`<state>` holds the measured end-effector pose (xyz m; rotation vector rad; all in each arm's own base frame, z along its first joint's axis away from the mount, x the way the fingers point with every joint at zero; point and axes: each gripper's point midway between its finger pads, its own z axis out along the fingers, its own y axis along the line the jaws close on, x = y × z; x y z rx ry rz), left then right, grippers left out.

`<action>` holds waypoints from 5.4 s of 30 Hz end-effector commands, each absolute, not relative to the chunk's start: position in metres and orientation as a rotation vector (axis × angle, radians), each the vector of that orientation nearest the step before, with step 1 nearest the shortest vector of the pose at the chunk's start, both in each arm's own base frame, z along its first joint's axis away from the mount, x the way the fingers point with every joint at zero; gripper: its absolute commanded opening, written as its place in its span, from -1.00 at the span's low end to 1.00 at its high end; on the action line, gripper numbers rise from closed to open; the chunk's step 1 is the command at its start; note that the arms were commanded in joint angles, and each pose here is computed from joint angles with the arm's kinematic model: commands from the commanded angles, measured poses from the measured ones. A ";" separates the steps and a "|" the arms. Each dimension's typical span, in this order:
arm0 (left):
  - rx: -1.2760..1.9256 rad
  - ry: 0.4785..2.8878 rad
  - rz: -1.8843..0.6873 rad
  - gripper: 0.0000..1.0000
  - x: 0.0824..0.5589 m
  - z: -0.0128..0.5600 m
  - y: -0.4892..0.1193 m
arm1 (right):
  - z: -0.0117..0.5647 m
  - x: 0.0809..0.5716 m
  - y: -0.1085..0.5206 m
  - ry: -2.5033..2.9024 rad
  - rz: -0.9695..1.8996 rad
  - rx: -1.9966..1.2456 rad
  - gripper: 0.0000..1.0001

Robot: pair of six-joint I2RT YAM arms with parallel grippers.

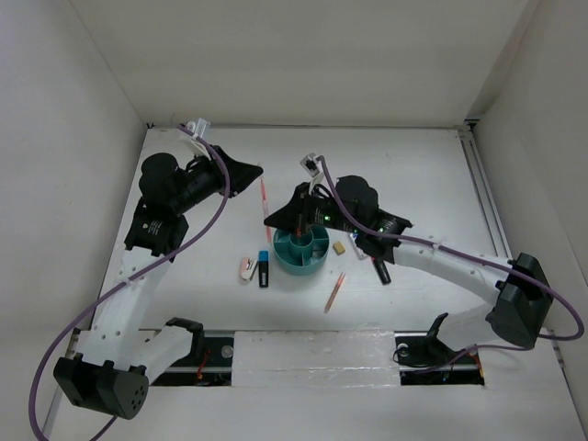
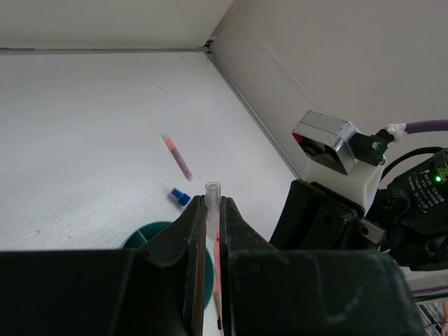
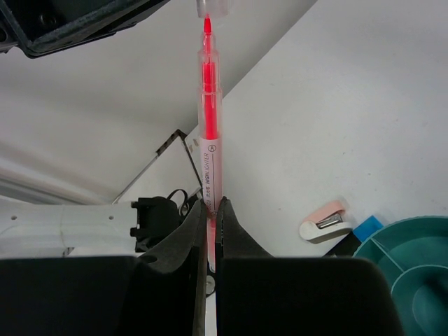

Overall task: Sort the stationery into containers
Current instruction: Close the pen cap on the pen, then place the pen in the storage box.

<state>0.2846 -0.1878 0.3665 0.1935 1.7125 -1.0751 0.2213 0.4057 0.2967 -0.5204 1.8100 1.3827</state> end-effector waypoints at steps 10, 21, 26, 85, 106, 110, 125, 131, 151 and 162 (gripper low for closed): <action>0.235 1.659 -1.094 -1.00 0.281 0.378 -0.190 | 0.340 0.233 0.403 1.674 1.418 -0.499 -1.00; 0.243 1.659 -1.101 -1.00 0.279 0.378 -0.191 | 0.359 0.231 0.409 1.638 1.464 -0.515 -1.00; 0.252 1.660 -1.109 -1.00 0.280 0.378 -0.193 | 0.370 0.229 0.409 1.619 1.484 -0.516 -1.00; 0.342 1.731 -1.362 -1.00 0.271 0.356 -0.220 | 0.407 0.271 0.389 1.458 1.365 -0.378 -1.00; 0.343 1.718 -1.300 -1.00 0.276 0.355 -0.216 | 0.456 0.289 0.366 1.362 1.386 -0.372 -1.00; 0.350 1.714 -1.293 -1.00 0.276 0.357 -0.215 | 0.439 0.275 0.383 1.357 1.398 -0.498 -1.00; 0.173 1.675 -1.123 1.00 0.286 0.375 -0.186 | 0.303 0.275 0.407 1.590 1.262 -0.586 -1.00; 0.051 1.614 -0.989 1.00 0.287 0.388 -0.162 | 0.280 0.300 0.380 1.584 1.119 -0.526 -1.00; -0.159 1.732 -0.806 1.00 0.315 0.360 -0.134 | 0.230 0.285 0.317 1.429 1.022 -0.553 -1.00; -0.134 1.728 -0.831 1.00 0.312 0.362 -0.138 | 0.218 0.282 0.329 1.444 1.015 -0.595 -1.00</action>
